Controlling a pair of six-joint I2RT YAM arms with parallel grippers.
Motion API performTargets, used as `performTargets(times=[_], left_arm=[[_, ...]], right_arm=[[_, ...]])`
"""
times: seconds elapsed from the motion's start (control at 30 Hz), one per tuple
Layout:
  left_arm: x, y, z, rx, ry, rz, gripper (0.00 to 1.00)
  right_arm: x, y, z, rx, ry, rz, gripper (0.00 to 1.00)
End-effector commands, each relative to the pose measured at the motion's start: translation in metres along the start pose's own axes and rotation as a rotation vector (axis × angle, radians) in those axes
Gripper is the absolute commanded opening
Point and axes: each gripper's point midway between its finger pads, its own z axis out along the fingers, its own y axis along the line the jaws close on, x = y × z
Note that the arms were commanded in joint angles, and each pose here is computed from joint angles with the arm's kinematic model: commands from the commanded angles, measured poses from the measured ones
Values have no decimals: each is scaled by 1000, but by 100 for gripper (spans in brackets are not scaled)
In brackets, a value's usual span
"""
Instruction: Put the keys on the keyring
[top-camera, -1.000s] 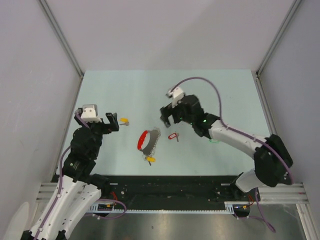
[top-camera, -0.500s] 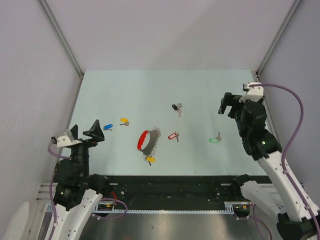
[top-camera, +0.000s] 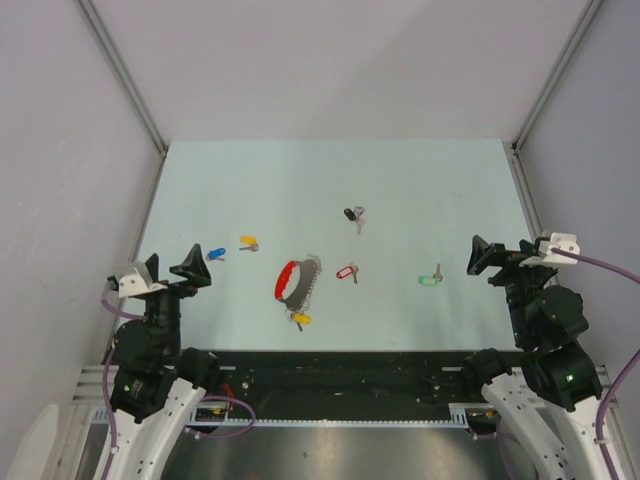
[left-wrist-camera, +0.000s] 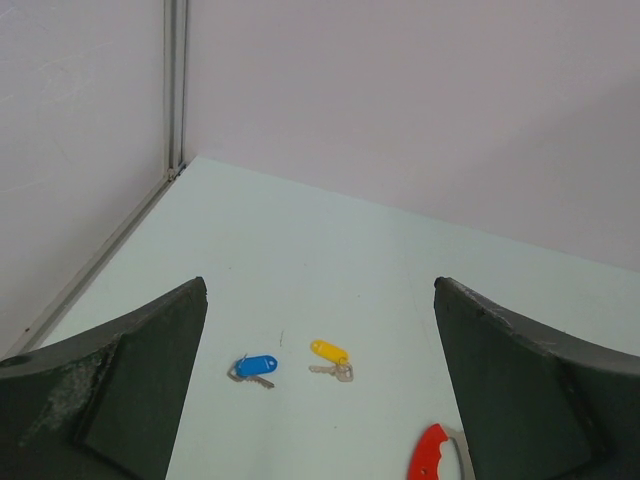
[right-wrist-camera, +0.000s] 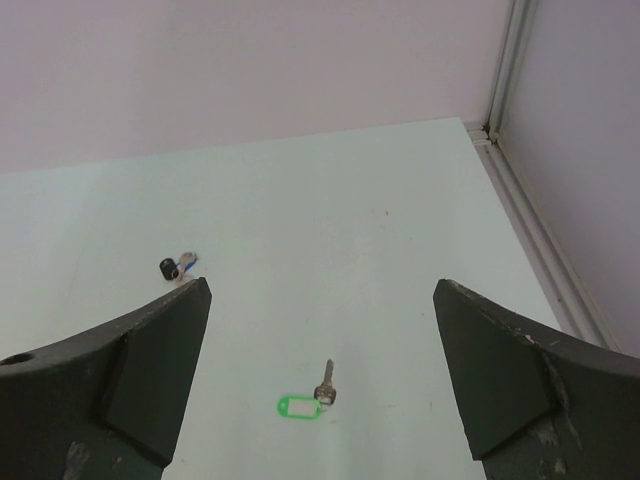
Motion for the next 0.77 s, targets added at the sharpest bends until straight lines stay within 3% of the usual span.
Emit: performTargets(times=[0.0,0.73], left_arm=[[-25,13,-15,-33,-101,-54,100],[-17,10,-9,-35,-57,-27,100]], right_arm=[[8,5,-9,-58,-41,15,100],[4,6,-23,-111,-100,10,100]])
